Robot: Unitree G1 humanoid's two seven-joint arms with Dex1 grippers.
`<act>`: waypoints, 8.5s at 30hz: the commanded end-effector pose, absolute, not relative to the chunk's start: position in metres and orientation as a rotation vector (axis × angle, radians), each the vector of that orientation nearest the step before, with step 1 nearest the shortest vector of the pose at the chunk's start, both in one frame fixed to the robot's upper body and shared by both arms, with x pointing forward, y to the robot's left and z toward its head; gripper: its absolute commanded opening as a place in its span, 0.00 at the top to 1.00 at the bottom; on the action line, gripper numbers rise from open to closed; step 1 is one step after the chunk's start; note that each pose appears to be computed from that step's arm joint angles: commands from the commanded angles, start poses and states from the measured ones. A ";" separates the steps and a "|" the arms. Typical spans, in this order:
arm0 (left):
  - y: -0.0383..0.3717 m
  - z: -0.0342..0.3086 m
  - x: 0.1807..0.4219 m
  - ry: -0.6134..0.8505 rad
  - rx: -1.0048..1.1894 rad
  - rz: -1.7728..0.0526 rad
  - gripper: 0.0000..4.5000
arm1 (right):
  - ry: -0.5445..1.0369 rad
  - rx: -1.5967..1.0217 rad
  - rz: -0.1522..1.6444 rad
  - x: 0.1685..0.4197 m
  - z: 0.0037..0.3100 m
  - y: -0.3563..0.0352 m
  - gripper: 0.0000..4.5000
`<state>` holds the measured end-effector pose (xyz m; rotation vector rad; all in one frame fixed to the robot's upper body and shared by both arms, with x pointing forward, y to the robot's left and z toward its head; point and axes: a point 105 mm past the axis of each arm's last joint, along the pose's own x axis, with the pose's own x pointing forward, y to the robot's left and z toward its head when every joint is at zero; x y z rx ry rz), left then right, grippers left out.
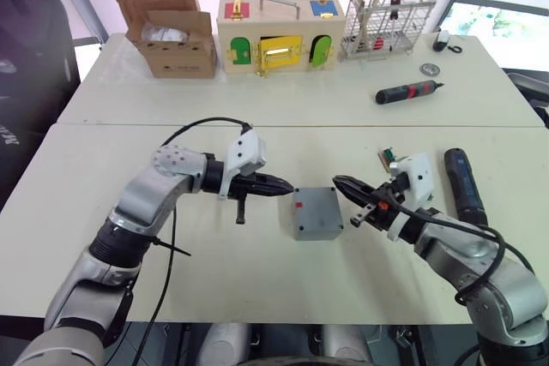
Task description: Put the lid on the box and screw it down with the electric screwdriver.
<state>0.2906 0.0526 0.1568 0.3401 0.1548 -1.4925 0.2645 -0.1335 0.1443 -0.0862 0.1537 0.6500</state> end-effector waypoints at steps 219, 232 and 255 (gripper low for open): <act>0.014 0.134 0.294 0.097 0.488 -1.574 1.00 | -0.256 -0.036 0.606 0.268 0.202 -0.096 0.60; 0.014 0.133 0.293 0.100 0.489 -1.576 1.00 | -0.227 -0.007 0.588 0.268 0.195 -0.100 0.60; 0.022 0.117 0.285 0.152 0.580 -1.614 1.00 | 0.022 -0.045 0.538 0.266 0.128 -0.102 0.60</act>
